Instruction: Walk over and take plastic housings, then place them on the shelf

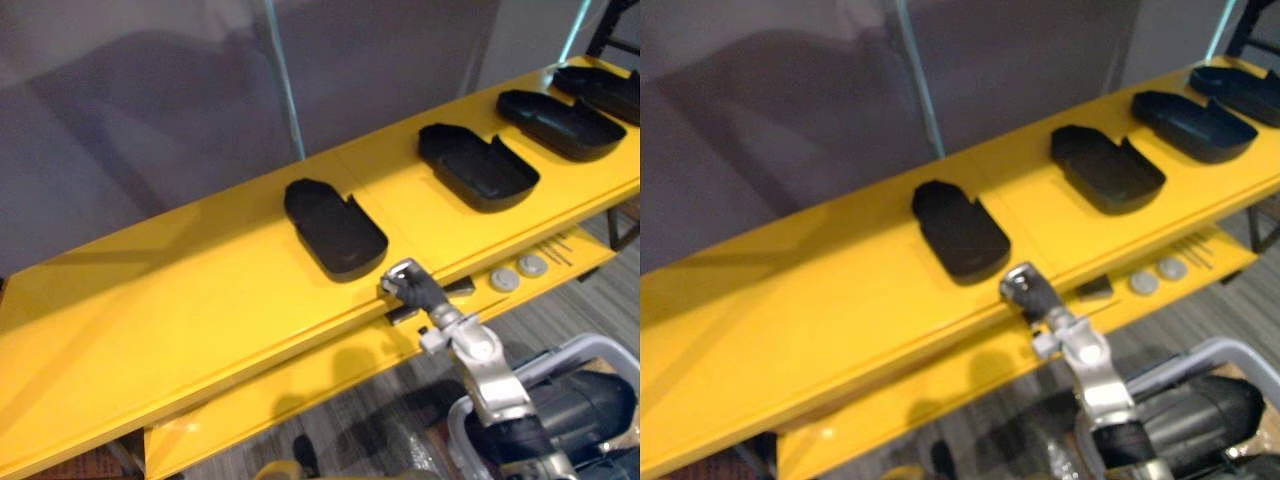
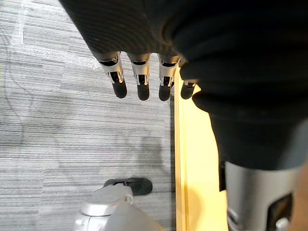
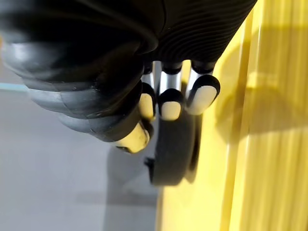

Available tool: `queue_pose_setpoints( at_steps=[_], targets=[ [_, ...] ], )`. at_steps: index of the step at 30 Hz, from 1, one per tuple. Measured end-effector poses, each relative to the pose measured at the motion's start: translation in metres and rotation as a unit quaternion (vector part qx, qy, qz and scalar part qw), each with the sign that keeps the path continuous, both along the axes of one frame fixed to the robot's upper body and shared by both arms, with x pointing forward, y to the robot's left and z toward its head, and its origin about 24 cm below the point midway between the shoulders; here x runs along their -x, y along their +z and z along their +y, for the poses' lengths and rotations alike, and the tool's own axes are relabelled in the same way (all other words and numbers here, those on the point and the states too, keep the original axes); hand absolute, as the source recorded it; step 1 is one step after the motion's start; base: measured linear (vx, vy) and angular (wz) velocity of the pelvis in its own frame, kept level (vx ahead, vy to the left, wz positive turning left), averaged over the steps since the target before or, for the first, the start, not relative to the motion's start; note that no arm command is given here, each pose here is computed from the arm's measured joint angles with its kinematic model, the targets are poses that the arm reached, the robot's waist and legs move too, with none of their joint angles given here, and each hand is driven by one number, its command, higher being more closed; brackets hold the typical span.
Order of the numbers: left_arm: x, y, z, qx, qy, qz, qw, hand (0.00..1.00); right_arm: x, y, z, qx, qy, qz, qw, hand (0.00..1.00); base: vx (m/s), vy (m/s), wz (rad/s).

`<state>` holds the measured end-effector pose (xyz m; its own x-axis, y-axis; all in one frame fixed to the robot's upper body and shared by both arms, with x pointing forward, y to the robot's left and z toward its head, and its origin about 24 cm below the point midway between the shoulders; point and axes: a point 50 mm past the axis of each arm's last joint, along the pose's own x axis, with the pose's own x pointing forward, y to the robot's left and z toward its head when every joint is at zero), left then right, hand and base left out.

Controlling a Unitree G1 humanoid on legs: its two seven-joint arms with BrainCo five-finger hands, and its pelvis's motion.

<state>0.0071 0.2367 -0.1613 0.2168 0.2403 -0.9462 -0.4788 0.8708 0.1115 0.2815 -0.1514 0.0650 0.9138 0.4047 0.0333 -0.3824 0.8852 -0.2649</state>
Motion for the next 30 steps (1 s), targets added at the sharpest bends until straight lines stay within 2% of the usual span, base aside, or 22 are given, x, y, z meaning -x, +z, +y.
queue_pose_setpoints(
  at_steps=[11, 24, 30],
  targets=[
    [0.000, -0.004, -0.016, 0.025, 0.004, 0.006, 1.000, 0.00, -0.009, -0.010, 0.005, 0.014, -0.026, 0.010, 1.000, 1.00, -0.04, 0.001, 0.16],
    [-0.001, -0.003, -0.016, 0.023, 0.004, 0.004, 1.000, 0.00, -0.027, -0.008, 0.008, 0.050, -0.068, -0.021, 0.996, 1.00, 0.01, 0.003, 0.10],
    [-0.001, -0.003, -0.015, 0.018, 0.004, 0.002, 1.000, 0.00, -0.031, -0.012, 0.014, 0.038, -0.079, -0.015, 0.996, 1.00, -0.01, -0.006, 0.08]
  ],
)
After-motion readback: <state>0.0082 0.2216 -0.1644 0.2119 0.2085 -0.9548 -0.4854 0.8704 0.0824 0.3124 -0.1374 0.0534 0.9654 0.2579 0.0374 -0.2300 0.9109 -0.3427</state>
